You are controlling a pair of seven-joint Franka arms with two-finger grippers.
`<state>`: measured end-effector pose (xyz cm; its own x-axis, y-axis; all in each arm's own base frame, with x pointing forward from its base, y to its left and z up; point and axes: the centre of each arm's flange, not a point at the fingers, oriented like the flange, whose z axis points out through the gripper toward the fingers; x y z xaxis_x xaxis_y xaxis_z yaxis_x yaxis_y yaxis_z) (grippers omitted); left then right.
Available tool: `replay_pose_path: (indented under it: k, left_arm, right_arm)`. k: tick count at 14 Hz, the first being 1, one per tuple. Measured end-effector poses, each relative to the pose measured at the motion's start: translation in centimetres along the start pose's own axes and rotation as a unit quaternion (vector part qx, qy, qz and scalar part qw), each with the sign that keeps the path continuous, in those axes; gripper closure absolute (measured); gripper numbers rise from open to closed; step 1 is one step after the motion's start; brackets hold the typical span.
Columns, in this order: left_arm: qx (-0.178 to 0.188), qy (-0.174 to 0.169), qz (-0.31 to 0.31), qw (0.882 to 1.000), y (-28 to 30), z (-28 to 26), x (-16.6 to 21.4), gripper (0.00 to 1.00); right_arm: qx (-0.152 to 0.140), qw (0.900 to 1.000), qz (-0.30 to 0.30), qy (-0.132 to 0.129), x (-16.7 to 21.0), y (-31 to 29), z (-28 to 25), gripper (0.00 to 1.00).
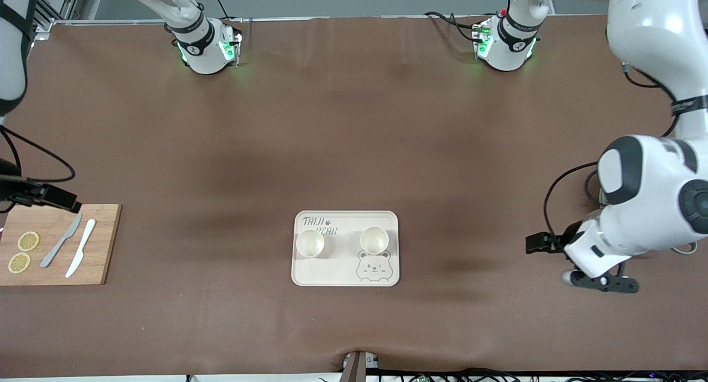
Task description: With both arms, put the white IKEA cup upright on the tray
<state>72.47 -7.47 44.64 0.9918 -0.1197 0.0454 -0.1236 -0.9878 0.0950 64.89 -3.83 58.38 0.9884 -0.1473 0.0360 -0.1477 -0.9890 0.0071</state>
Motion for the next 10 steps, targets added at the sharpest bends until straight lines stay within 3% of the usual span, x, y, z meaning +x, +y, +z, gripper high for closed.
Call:
replay_pose_path:
  k: [6, 10]
  left_arm:
    - [0.003, -0.012, -0.005, 1.000, 1.2, -13.5, -6.0, 0.00]
    - [0.005, -0.027, -0.005, 1.000, 1.4, -14.4, -7.1, 0.00]
  right_arm:
    - [0.007, 1.000, -0.007, 0.017, -5.0, 0.6, -2.3, 0.00]
    - [0.010, 0.999, -0.023, 0.040, -6.9, 0.8, -1.2, 0.00]
